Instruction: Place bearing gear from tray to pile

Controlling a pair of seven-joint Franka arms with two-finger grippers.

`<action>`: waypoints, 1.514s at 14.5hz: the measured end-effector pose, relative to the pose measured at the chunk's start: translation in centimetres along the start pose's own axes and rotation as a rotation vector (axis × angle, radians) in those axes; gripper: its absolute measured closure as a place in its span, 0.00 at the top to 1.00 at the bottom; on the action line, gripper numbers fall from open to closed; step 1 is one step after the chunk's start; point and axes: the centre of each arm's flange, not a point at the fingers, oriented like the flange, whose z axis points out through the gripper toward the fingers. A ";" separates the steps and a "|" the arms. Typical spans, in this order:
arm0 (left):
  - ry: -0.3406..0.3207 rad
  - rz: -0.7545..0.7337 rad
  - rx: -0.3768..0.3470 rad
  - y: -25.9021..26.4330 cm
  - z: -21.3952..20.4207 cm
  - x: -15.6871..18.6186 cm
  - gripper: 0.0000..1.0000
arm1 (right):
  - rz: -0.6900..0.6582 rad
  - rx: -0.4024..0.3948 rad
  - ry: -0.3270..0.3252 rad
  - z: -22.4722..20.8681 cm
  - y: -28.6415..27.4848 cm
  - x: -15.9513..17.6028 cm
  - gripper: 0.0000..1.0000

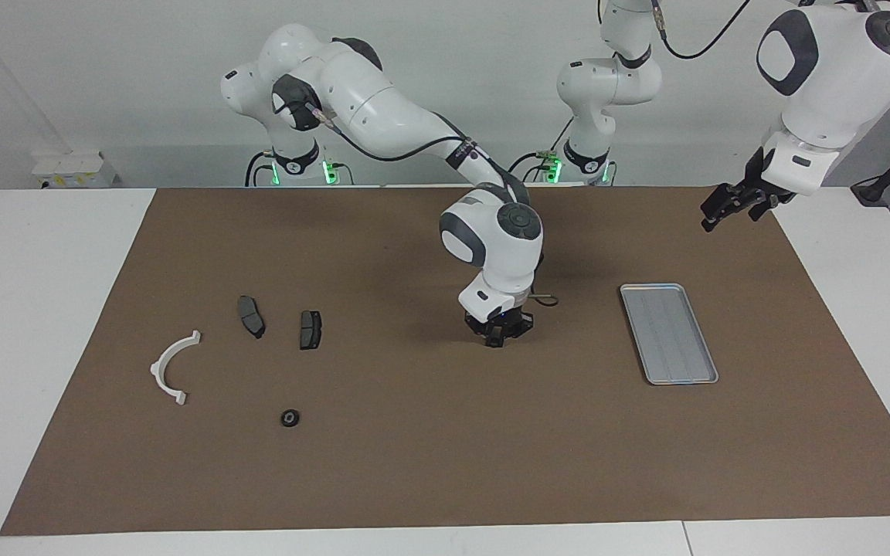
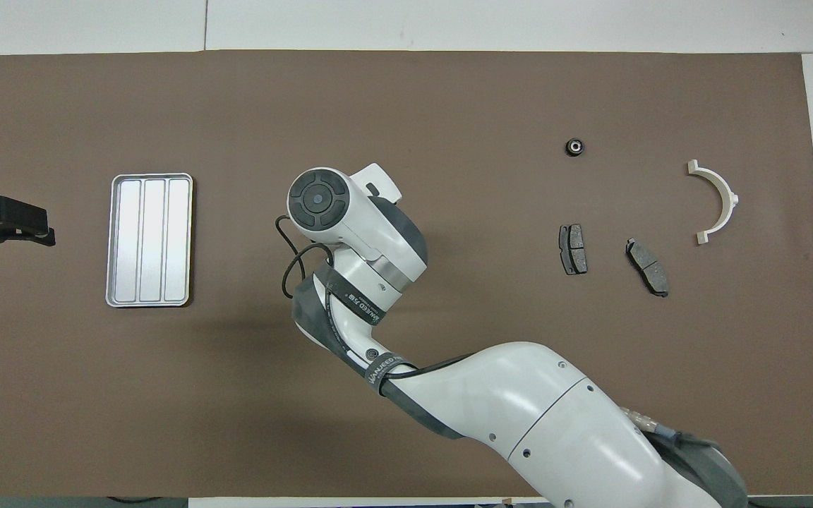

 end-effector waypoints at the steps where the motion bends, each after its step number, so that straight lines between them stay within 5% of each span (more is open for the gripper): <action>1: 0.000 0.000 0.000 0.0 0.0 0.0 1.00 | 0.000 -0.001 0.002 0.0 0.4 0.5 0.24; 9: 0.000 0.000 0.000 0.0 0.0 0.0 1.00 | -0.069 -0.010 0.017 -3.1 16.8 14.2 0.24; 22: 0.000 0.000 0.000 0.0 0.0 0.0 1.00 | -0.161 -0.026 -0.028 1.8 25.3 17.0 0.24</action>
